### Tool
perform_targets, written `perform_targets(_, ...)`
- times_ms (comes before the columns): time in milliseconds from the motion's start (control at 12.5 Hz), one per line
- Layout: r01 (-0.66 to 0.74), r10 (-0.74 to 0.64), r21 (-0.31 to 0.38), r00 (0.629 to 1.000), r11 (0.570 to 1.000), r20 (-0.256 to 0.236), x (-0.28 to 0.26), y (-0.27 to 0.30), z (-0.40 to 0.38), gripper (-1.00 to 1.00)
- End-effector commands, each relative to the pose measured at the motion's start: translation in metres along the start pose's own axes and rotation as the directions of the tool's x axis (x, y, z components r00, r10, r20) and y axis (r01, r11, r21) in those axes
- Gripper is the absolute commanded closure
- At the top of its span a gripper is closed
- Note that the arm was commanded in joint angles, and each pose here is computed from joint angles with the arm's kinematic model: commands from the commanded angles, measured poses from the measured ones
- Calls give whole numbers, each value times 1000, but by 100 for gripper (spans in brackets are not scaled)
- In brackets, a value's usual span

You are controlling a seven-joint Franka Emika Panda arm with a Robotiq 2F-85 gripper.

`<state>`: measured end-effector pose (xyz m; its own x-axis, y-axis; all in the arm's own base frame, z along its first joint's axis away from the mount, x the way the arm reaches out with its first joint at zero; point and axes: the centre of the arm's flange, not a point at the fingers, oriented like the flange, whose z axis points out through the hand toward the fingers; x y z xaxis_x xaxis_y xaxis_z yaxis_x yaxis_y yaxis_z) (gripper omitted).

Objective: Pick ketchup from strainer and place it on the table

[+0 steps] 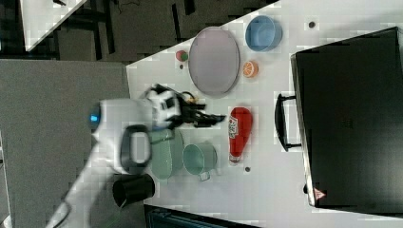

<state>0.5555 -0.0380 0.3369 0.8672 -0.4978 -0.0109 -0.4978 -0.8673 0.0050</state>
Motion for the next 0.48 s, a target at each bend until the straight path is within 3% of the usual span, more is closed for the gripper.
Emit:
perform_targets(80, -97, 100, 66, 995, 993, -29, 9, -24, -98, -100)
perform_targets(480, -190, 192, 64, 981, 980, -24, 17, -30, -212, -100)
